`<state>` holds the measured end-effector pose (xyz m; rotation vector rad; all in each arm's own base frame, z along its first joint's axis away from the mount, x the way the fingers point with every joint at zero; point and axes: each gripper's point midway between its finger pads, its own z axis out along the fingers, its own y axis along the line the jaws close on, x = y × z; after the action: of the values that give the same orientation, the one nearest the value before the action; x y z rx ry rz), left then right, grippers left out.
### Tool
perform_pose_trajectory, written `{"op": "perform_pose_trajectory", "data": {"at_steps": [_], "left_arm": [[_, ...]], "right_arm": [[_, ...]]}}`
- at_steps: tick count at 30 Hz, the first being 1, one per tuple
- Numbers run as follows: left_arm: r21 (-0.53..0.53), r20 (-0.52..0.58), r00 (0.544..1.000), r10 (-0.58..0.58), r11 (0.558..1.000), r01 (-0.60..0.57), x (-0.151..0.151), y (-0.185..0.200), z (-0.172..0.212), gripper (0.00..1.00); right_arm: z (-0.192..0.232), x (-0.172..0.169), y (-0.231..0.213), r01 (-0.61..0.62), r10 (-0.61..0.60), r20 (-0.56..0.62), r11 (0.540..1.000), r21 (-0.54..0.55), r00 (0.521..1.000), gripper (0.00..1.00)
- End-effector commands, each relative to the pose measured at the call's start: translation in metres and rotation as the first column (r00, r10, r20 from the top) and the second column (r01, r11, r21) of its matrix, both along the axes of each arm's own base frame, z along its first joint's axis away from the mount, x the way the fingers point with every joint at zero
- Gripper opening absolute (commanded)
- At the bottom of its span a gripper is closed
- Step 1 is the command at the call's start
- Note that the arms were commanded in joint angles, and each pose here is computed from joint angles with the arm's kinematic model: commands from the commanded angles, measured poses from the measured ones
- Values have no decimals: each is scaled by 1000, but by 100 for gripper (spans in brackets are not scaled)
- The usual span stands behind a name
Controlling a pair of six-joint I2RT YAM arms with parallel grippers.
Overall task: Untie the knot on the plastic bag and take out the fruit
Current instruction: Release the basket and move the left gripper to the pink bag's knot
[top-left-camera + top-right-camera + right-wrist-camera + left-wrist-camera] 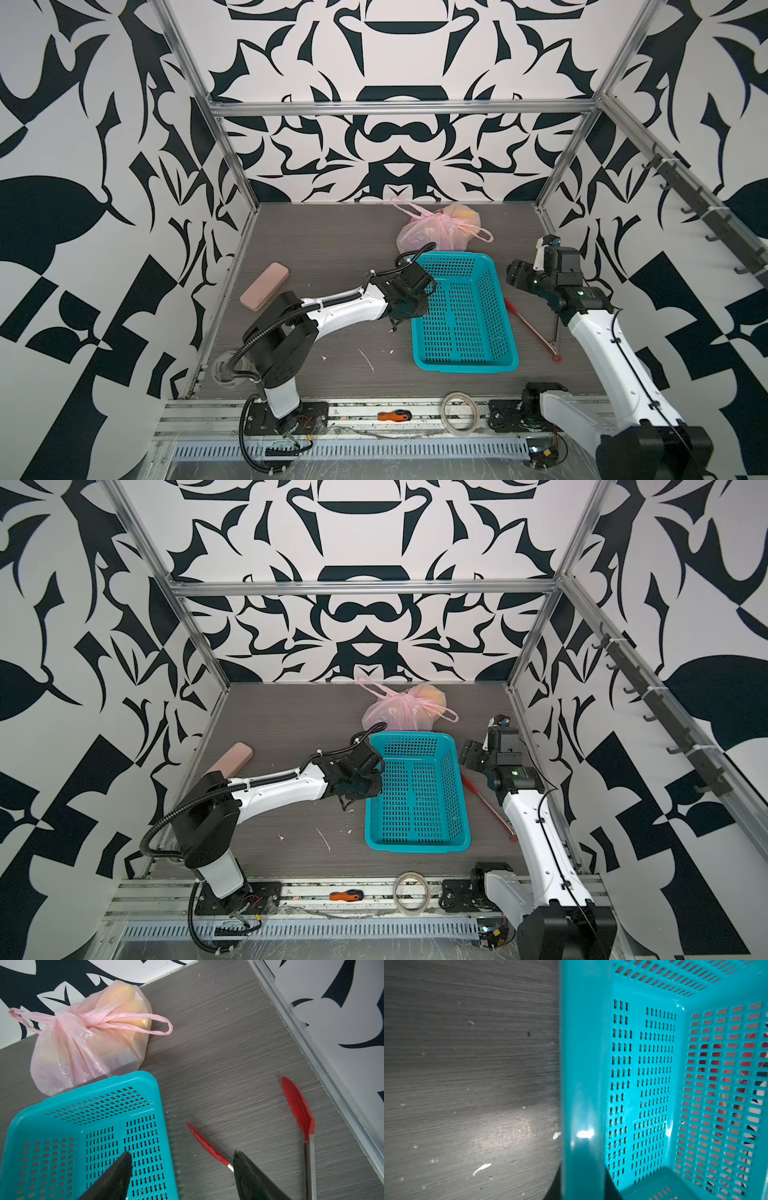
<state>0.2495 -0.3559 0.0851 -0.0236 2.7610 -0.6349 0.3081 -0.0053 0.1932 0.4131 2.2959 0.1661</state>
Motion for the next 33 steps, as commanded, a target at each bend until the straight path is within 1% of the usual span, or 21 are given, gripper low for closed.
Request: {"op": "perform_pose_trajectory", "data": {"at_steps": [1, 3, 10, 14, 17, 19, 22, 25, 27, 31, 33], "left_arm": [[-29, 27, 999, 35, 999, -34, 6, -4, 13, 0], [-22, 28, 999, 40, 999, -39, 6, -2, 12, 0], [-2, 25, 999, 35, 999, -35, 4, 2, 11, 22], [25, 37, 998, 43, 999, -43, 5, 9, 15, 31], [45, 48, 998, 46, 998, -48, 4, 16, 20, 41], [80, 56, 998, 41, 996, -46, 3, 24, 23, 46], [171, 111, 993, 31, 984, -49, 9, 42, 38, 54], [237, 173, 985, 11, 970, -53, 24, 57, 61, 59], [258, 219, 976, -22, 965, -36, 42, 62, 78, 61], [223, 272, 953, -133, 972, 72, 90, 52, 109, 67], [230, 295, 933, -208, 963, 141, 118, 41, 121, 70]], "right_arm": [[8, 2, 0, -3, 3, 38, 1000, 6, 999, 80], [8, 1, 0, -3, 2, 38, 1000, 6, 999, 80], [9, 1, 2, -8, 7, 44, 1000, 20, 999, 80], [10, 1, 3, -10, 9, 46, 1000, 24, 999, 80], [12, 2, 4, -12, 10, 51, 1000, 27, 999, 80], [13, 2, 4, -12, 10, 55, 1000, 28, 998, 81], [15, 2, 5, -15, 13, 62, 999, 32, 998, 81], [16, 2, 6, -20, 17, 64, 999, 35, 998, 81], [17, 2, 7, -27, 24, 68, 999, 38, 997, 82], [16, 3, 10, -49, 46, 64, 998, 41, 997, 81], [13, 3, 12, -59, 57, 55, 997, 42, 997, 81]]}}
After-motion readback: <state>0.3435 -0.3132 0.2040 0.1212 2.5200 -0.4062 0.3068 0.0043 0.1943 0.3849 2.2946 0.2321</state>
